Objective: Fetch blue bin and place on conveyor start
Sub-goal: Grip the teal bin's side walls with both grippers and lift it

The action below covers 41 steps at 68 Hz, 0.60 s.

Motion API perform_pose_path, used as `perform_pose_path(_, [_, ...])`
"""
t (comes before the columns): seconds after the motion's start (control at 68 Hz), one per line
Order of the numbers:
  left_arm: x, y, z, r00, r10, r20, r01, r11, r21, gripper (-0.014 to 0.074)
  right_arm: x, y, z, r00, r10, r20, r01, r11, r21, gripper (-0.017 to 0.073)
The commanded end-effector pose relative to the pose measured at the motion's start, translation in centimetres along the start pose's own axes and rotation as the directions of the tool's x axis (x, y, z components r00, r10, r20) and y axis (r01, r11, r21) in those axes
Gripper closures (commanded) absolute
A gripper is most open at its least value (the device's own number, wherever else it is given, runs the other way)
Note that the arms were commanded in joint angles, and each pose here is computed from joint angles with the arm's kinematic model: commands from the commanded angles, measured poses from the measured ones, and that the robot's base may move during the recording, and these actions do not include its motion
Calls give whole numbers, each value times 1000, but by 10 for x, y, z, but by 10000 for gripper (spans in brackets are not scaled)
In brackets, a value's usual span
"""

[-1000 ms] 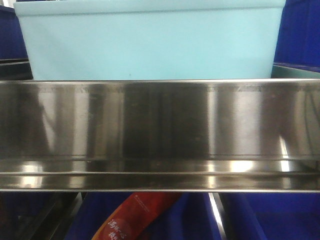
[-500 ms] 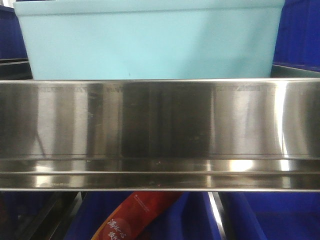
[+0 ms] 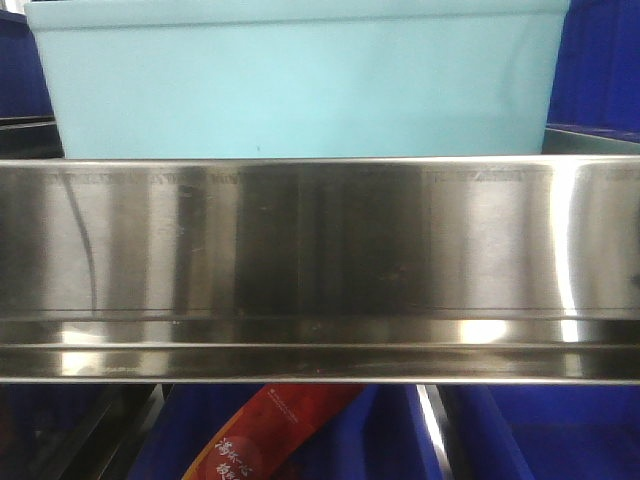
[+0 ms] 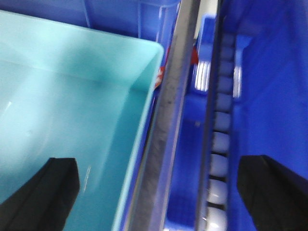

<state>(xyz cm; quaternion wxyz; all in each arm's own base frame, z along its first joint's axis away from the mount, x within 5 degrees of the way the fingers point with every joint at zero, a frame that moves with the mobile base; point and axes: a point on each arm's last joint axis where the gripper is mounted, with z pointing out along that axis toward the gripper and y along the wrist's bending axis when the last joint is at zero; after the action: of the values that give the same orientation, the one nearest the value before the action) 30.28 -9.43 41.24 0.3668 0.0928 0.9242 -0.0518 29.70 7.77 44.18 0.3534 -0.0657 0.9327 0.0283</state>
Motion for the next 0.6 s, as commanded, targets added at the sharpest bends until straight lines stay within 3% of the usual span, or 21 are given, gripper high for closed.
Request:
perform_pose_path(0.0, [-3, 7, 15, 999, -37, -27, 37, 999, -7, 101, -7, 2, 16, 999, 3, -34, -3, 1000, 14, -9])
perform_pose_path(0.294, [0, 6, 72, 989, -80, -126, 84, 996, 24, 101, -6, 8, 96, 981, 9, -191, -4, 1000, 27, -9])
perform_pose_path(0.456, [4, 5, 89, 982, -80, -168, 84, 996, 18, 101, -4, 12, 124, 975, 21, -222, -22, 1000, 1, -8])
perform_pose_path(0.588, [5, 5, 95, 980, -80, -182, 84, 996, 16, 102, -1, 14, 141, 970, 21, -244, -22, 1000, -1, 78])
